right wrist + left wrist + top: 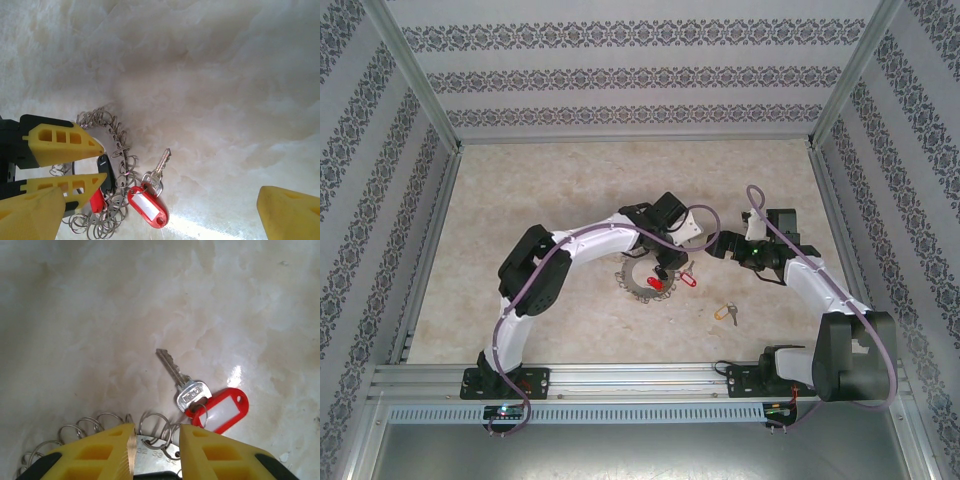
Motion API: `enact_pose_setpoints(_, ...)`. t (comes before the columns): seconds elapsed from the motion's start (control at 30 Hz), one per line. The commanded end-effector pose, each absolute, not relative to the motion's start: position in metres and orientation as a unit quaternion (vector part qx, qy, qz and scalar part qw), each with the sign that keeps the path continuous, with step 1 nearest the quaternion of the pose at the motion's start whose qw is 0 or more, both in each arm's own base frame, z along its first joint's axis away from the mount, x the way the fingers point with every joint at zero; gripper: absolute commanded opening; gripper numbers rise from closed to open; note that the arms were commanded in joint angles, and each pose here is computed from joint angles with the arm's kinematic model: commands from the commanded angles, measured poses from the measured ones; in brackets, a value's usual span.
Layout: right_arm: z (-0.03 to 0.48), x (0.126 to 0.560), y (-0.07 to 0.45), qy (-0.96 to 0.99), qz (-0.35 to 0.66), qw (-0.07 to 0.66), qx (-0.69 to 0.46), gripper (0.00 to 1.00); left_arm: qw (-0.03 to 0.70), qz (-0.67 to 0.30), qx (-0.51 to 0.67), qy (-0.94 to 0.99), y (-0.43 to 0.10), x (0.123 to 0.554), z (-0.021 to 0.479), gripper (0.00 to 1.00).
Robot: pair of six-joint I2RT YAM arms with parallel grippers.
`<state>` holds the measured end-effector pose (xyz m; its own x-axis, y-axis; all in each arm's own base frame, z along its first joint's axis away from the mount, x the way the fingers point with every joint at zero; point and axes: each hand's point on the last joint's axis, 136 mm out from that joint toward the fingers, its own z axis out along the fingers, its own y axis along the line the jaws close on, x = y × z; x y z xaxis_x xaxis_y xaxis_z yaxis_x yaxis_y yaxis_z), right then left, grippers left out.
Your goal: Put the keys on the keyring
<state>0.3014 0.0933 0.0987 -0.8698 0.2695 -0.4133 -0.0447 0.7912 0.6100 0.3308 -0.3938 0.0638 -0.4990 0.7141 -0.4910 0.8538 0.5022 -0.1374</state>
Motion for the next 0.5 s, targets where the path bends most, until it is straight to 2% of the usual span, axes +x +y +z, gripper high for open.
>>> enact_pose_setpoints(0.0, 0.1061, 0.3031, 0.0937, 0.908, 0.326, 0.255, 0.06, 0.98, 0.15, -0.152, 0.453, 0.865, -0.384, 0.3233, 0.057, 0.29)
enact_pose_setpoints(0.47, 0.1129, 0.3065, 0.089, 0.906, 0.323, 0.265, 0.068, 0.98, 0.125, -0.101, 0.455, 0.876, -0.3821, 0.3247, 0.0499, 0.35)
